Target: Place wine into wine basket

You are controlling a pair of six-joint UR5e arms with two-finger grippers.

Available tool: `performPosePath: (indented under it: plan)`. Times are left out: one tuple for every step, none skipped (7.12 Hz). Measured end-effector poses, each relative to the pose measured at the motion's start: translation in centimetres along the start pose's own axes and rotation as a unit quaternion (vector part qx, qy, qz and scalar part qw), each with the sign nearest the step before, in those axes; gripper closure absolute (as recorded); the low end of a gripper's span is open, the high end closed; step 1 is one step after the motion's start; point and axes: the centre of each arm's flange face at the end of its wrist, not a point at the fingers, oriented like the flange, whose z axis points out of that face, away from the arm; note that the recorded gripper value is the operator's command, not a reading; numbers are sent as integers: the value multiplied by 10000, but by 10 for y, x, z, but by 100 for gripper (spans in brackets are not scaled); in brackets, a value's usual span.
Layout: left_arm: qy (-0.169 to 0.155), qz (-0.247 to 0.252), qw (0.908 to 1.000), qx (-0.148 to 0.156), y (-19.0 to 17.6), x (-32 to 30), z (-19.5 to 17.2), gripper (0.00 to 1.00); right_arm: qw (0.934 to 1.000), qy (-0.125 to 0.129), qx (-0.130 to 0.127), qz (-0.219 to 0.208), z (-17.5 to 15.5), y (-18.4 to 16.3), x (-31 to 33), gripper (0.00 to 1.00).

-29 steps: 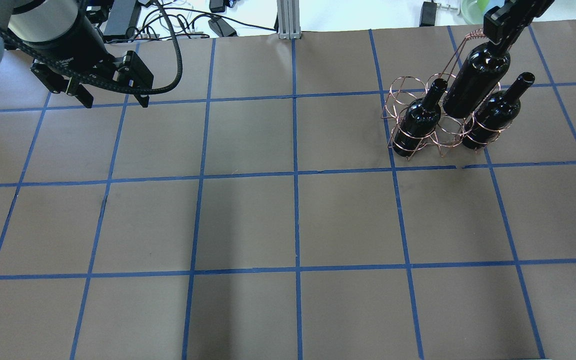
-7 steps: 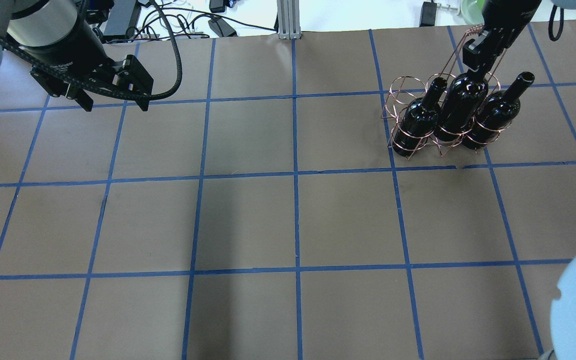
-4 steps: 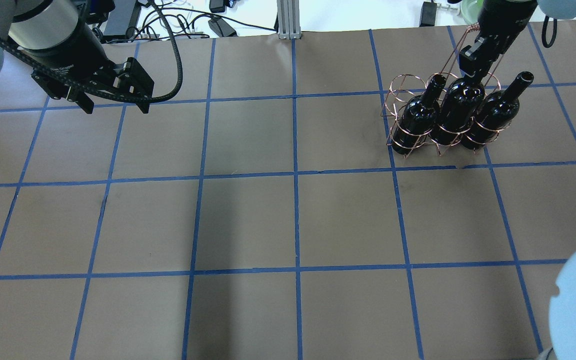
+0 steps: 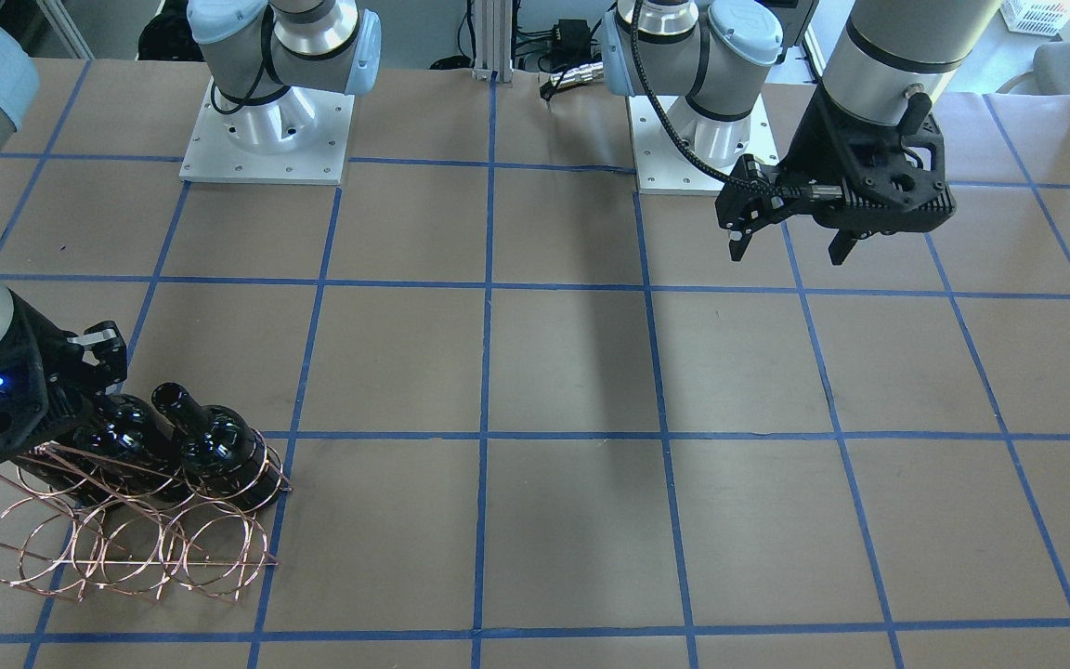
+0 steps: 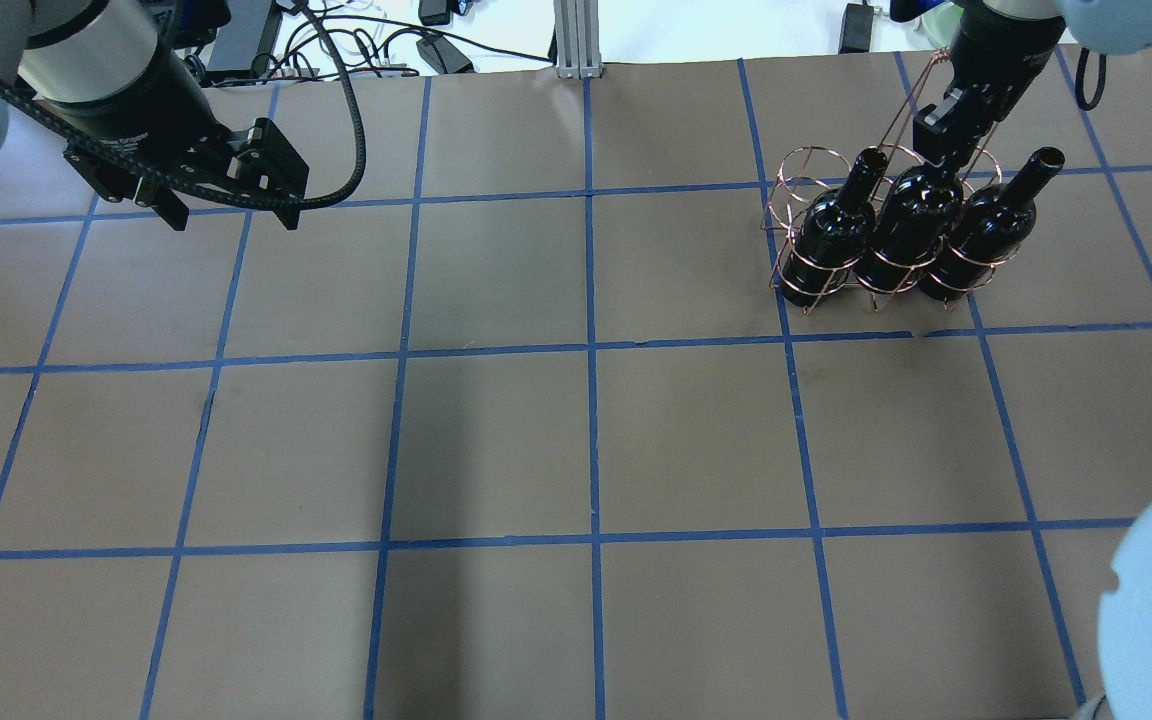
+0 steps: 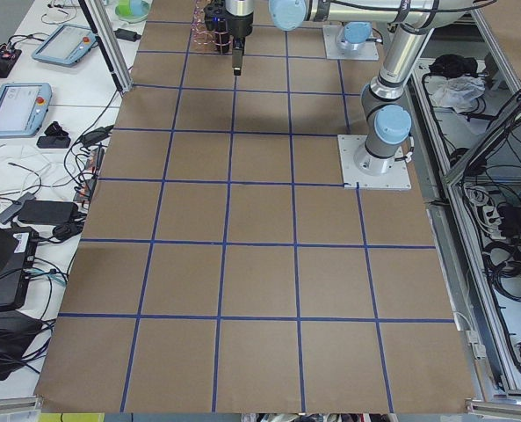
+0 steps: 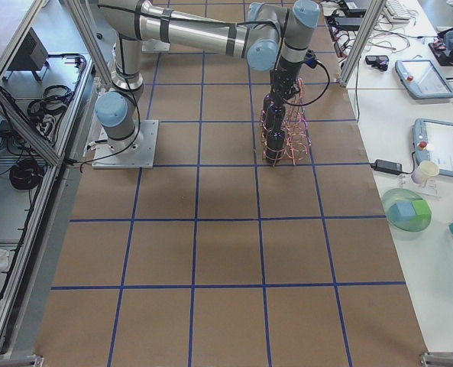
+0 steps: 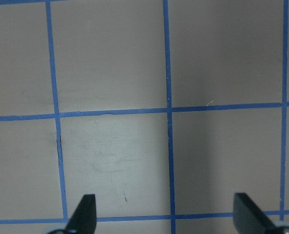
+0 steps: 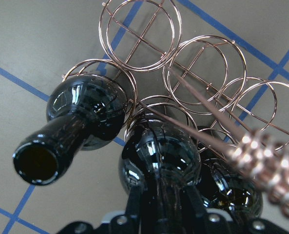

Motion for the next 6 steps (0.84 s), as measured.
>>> performPosePath:
  plan:
    - [1,1,10000,-4,0,0,0,0,10000,17,11,10,2,1,-1,1]
    - [1,1,10000,-11,0,0,1,0,10000,54,41,27,0,2,-1,0]
    - [2,2,10000,-18,0,0,1,0,9999,91,55,40,-3,3,-1,0]
    - [2,2,10000,-19,1,0,1,0,9998,156,76,55,-10,6,-3,0]
    - [0,2,10000,-18,1,0,1,0,9995,250,152,112,-26,13,-8,0]
    - [-4,2,10000,-17,1,0,1,0,9987,355,254,262,-48,25,-16,0]
